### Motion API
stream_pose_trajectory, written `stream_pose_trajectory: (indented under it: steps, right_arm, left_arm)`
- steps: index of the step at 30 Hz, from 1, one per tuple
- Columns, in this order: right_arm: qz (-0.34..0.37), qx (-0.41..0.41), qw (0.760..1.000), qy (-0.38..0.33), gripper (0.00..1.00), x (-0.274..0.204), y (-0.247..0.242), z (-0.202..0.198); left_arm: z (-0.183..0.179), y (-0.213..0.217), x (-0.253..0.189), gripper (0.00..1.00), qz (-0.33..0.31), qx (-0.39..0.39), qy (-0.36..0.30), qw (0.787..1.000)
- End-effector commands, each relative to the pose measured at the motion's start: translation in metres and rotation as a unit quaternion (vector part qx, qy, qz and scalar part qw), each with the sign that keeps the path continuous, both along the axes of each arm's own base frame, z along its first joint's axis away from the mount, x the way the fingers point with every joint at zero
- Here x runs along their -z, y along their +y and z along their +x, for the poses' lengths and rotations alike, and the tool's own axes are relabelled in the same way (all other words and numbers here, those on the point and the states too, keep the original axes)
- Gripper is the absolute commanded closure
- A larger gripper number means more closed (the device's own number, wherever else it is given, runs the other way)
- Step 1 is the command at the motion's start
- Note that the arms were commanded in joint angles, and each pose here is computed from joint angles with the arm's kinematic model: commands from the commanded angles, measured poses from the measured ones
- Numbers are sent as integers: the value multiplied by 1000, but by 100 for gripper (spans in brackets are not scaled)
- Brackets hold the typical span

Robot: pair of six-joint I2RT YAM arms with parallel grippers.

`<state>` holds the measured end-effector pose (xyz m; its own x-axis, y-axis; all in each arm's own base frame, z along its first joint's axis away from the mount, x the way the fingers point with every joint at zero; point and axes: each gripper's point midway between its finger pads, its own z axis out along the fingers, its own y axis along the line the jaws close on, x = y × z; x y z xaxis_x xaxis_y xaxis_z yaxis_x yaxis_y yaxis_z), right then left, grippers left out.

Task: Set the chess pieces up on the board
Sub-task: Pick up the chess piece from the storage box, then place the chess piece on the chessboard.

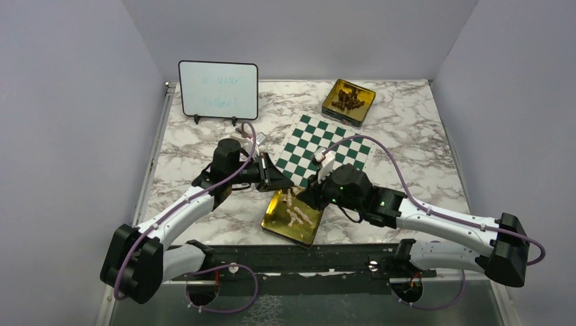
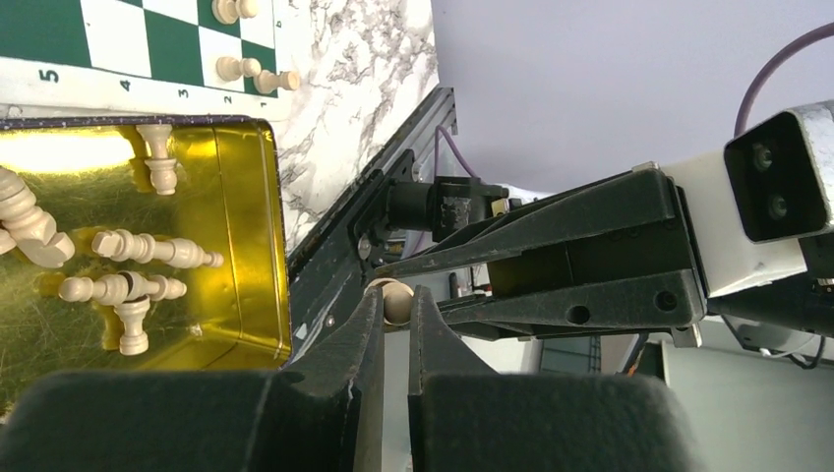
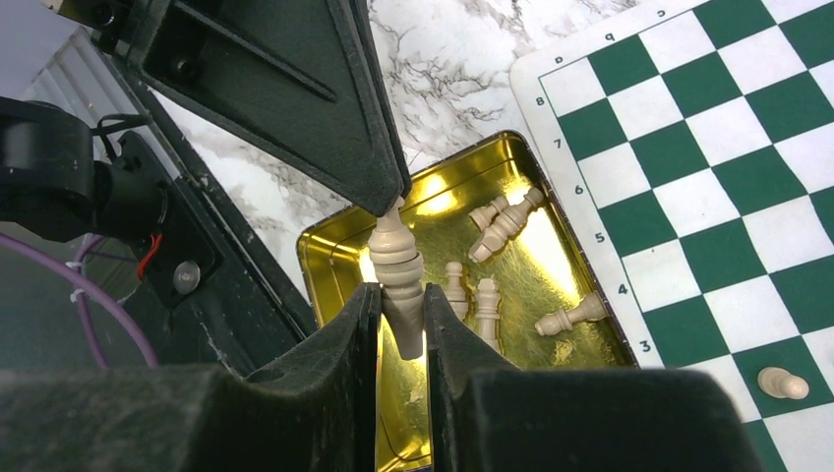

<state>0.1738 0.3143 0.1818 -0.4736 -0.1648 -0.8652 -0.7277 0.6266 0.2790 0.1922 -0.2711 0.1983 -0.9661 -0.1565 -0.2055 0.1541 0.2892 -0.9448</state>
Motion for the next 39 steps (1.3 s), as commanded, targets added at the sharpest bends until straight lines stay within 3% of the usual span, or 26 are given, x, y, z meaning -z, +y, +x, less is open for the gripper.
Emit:
stream_pose_trajectory:
  steps: [1, 9, 19, 28, 39]
  right_arm:
    - [1, 27, 1000, 5, 86, -3, 0, 7]
    - [-35, 105, 994, 23, 86, 15, -26, 21]
    - [-38, 227, 972, 42, 86, 14, -90, 80]
    - [-33, 371, 926, 57, 86, 10, -182, 136]
    - [18, 488, 866, 110, 86, 26, -274, 170]
  left_arm:
    - [11, -2, -16, 93, 11, -5, -51, 999]
    - [45, 13, -11, 94, 105, -74, -106, 986]
    - [86, 11, -26, 94, 195, -154, -207, 946]
    - [117, -35, -38, 93, 273, -181, -290, 899]
    - [150, -116, -15, 94, 280, -176, -325, 886]
